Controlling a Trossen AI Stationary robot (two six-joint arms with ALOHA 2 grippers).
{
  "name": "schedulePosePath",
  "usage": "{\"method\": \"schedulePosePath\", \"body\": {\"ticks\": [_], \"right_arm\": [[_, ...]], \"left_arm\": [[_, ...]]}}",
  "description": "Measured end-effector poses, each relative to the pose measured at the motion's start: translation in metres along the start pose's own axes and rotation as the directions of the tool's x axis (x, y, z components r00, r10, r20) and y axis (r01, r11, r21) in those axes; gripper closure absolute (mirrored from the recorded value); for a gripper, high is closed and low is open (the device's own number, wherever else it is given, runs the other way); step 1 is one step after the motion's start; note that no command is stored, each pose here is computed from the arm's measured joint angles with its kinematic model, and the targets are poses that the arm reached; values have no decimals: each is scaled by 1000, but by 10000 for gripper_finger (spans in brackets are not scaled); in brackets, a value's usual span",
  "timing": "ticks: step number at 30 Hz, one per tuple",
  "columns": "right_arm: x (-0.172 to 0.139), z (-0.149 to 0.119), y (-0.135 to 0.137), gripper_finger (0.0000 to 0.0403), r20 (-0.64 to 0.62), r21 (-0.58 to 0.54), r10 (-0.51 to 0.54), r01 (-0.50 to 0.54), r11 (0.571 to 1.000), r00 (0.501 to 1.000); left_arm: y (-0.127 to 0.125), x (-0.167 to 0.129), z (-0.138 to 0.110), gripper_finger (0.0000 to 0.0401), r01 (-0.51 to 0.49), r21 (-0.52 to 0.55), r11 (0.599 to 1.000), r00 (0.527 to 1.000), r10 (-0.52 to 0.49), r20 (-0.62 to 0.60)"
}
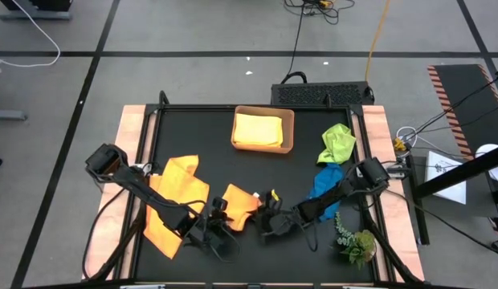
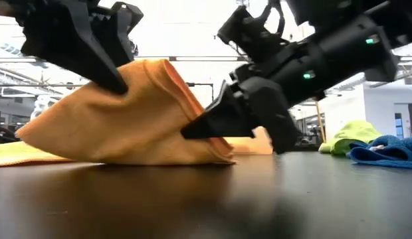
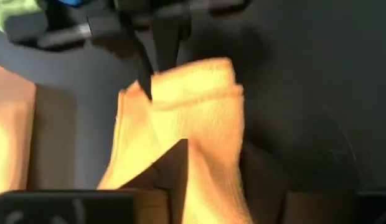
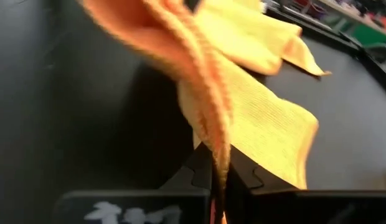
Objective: Fold microfiber towels
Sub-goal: Put the orange towel in the orange bin
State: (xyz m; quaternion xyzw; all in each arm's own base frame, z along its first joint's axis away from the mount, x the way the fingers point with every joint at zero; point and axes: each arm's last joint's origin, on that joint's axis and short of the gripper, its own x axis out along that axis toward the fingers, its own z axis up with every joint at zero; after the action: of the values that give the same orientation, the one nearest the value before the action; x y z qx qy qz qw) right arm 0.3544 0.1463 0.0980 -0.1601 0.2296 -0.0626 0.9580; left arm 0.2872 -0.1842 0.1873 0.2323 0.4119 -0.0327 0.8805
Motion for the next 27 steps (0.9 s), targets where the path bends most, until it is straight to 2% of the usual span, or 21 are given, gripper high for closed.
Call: {"method": "schedulePosePath", "body": {"ticks": [5, 10, 16, 20, 27], "right_arm": [[10, -1, -17, 401, -19, 93, -39, 41, 995, 999], [16, -3, -27, 402, -42, 137, -61, 66, 988, 997], [17, -3, -28, 402, -35, 148, -34, 39, 988, 999], [17, -3, -28, 402, -32, 149, -16, 21, 989, 999], [17, -2, -28, 402, -27, 152, -17, 21, 988, 1000]], "left_arm": [[1, -4, 5, 217, -34, -12, 999, 999, 34, 18], [6, -8, 17, 192, -55, -68, 996, 997, 59, 57], [13, 2, 22, 185, -34, -133, 990, 996, 44, 74], [7, 16, 17, 185, -32, -121, 992, 999, 36, 28], [-10, 30, 6, 185, -34, -183, 983, 999, 26, -41]]}}
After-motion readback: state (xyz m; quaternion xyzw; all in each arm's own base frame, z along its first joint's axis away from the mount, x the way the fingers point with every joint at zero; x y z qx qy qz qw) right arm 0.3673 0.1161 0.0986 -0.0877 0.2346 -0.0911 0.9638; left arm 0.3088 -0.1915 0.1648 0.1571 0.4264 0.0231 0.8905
